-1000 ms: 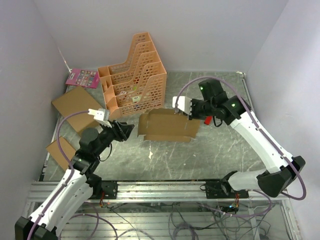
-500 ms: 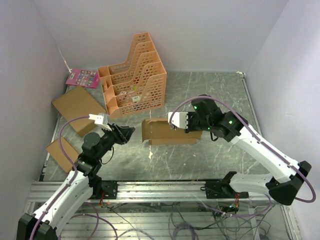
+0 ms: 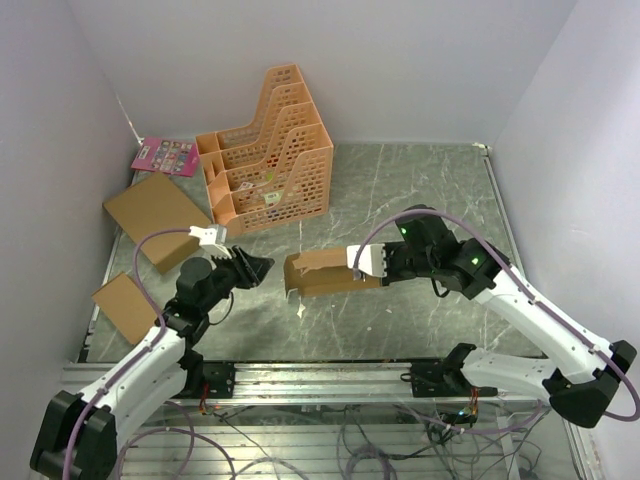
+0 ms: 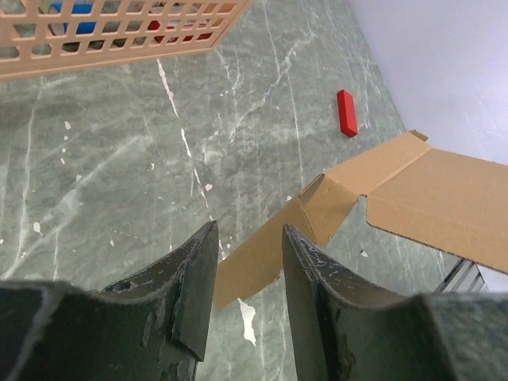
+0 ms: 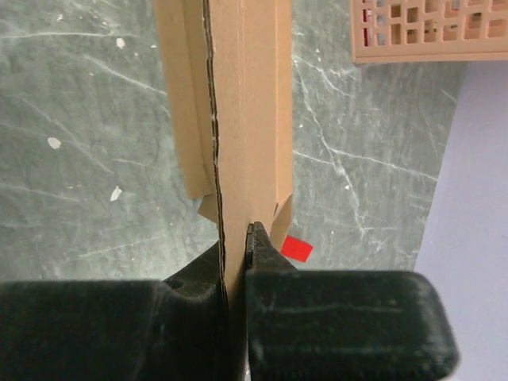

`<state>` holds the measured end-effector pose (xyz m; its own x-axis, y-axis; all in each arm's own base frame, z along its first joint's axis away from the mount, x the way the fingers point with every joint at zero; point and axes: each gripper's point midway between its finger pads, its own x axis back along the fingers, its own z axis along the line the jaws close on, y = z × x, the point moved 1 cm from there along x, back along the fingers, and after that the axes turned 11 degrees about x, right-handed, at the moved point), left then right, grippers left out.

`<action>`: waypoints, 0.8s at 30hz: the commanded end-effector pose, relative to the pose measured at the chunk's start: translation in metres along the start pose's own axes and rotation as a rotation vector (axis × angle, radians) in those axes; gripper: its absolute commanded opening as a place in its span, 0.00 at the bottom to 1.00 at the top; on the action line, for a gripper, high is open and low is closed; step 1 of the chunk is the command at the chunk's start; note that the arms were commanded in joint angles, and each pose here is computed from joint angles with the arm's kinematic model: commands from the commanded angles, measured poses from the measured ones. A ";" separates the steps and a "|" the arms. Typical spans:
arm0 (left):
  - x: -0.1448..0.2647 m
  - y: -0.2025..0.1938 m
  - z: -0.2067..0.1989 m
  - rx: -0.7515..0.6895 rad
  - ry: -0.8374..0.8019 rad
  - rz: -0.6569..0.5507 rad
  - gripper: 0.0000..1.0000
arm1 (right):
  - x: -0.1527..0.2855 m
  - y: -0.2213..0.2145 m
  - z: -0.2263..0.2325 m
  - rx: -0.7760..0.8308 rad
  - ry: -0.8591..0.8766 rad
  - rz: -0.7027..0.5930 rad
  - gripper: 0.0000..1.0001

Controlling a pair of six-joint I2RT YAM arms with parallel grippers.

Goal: Fold the paper box

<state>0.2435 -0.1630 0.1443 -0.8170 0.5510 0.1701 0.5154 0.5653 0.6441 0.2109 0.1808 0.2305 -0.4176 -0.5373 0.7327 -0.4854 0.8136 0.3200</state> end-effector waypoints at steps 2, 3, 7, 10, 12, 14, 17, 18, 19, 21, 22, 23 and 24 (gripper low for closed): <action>-0.003 0.003 -0.012 -0.019 -0.060 0.004 0.49 | -0.002 0.003 0.021 -0.005 0.076 -0.041 0.00; -0.003 0.001 -0.012 -0.020 -0.061 0.012 0.49 | -0.001 0.005 0.022 -0.008 0.086 -0.051 0.00; -0.002 -0.001 -0.014 -0.036 -0.074 0.027 0.49 | 0.001 0.009 0.022 -0.025 0.126 -0.061 0.00; -0.001 -0.002 -0.015 -0.053 -0.083 0.028 0.50 | 0.004 0.013 0.019 -0.033 0.144 -0.066 0.00; 0.000 -0.003 -0.015 -0.062 -0.086 0.031 0.50 | 0.005 0.014 0.019 -0.037 0.158 -0.066 0.00; 0.000 -0.005 -0.015 -0.072 -0.088 0.033 0.50 | 0.006 0.014 0.017 -0.039 0.167 -0.057 0.00; 0.000 -0.007 -0.013 -0.089 -0.078 0.041 0.50 | 0.007 0.014 0.015 -0.037 0.186 -0.049 0.00; 0.000 -0.008 -0.012 -0.096 -0.079 0.041 0.49 | 0.008 0.014 0.015 -0.038 0.195 -0.045 0.00; 0.001 -0.009 -0.013 -0.101 -0.085 0.040 0.49 | 0.008 0.013 0.015 -0.037 0.204 -0.042 0.00; 0.002 -0.010 -0.011 -0.107 -0.085 0.031 0.49 | 0.008 0.013 0.015 -0.034 0.220 -0.037 0.00; 0.003 -0.010 -0.012 -0.115 -0.091 0.019 0.49 | 0.009 0.013 0.014 -0.032 0.227 -0.034 0.00; 0.004 -0.011 -0.011 -0.124 -0.094 0.012 0.48 | 0.010 0.013 0.014 -0.032 0.234 -0.034 0.00; 0.005 -0.012 -0.012 -0.134 -0.099 0.007 0.49 | 0.011 0.014 0.012 -0.032 0.236 -0.034 0.00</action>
<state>0.2328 -0.1739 0.1408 -0.7718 0.6149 0.1621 0.5352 0.4904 0.6878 0.1980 0.1877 0.2325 -0.2562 -0.5152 0.8179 -0.4756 0.8038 0.3574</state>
